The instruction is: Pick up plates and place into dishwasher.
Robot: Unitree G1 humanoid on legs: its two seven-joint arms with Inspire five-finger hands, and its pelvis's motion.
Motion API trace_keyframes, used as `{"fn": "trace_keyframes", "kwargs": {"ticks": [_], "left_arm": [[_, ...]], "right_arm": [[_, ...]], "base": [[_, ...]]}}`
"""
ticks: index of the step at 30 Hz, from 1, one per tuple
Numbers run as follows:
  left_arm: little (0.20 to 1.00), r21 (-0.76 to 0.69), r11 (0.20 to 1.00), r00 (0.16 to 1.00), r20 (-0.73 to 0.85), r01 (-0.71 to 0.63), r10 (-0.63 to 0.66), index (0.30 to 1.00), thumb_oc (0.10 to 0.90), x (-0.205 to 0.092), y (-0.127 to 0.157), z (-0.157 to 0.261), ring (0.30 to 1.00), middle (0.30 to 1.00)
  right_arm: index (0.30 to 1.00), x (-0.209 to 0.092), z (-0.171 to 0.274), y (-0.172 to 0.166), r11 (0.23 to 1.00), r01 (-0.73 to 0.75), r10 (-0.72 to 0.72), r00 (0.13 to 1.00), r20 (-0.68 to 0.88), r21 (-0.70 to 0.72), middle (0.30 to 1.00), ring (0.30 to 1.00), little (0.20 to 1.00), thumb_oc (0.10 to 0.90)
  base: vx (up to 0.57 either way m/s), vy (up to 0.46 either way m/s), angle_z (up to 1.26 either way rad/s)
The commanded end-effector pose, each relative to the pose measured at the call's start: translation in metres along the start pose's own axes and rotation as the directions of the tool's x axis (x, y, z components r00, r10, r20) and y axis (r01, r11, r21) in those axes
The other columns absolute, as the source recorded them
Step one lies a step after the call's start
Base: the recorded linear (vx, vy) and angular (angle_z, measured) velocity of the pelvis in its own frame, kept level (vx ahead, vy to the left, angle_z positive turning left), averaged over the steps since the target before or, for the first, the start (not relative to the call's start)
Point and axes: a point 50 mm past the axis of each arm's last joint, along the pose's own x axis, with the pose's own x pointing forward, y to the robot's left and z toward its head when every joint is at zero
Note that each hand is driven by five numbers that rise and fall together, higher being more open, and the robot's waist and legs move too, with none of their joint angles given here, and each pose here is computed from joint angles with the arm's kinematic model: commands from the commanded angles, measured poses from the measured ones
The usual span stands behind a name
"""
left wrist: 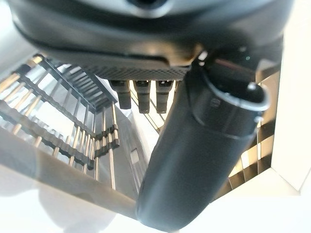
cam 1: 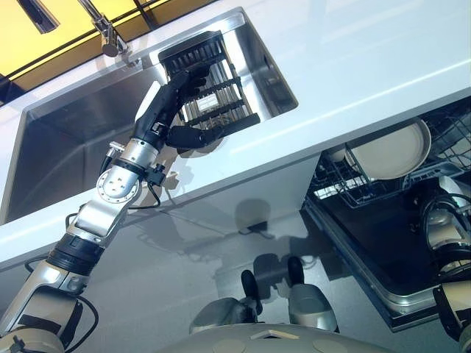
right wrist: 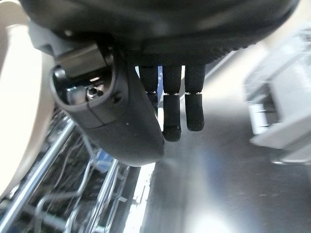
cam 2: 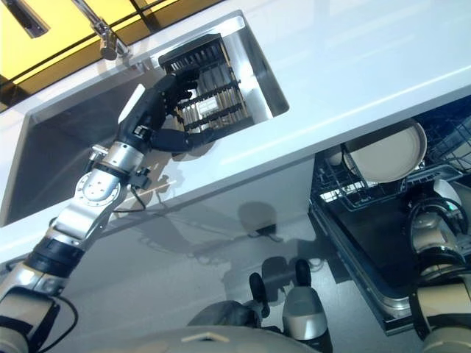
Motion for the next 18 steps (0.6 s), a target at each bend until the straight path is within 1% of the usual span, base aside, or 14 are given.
{"fn": "trace_keyframes", "kwargs": {"ticks": [1,11,18], "left_arm": [[0.900,0.008,0.999,0.968,0.245,-0.052,0.048,0.900,0.800,0.016,0.014,0.042,0.900,0.900],[0.900,0.029,0.999,0.975,0.220,-0.017,0.010,0.900,0.800,0.013,0.011,0.037,0.900,0.900],[0.900,0.020,1.000,0.980,0.199,0.017,-0.020,0.900,0.800,0.008,0.007,0.029,0.900,0.900]], "right_arm": [[0.300,0.000,0.092,-0.043,0.992,0.092,-0.116,0.940,0.321,0.088,0.300,0.300,0.200,0.100],[0.300,0.000,0.100,-0.049,0.985,0.098,-0.140,0.930,0.339,0.139,0.300,0.300,0.200,0.100],[0.300,-0.002,0.102,-0.048,0.984,0.104,-0.150,0.924,0.352,0.146,0.300,0.300,0.200,0.100]], "base": [[0.03,-0.018,0.13],[0.02,-0.032,0.15],[0.03,-0.013,0.10]]}}
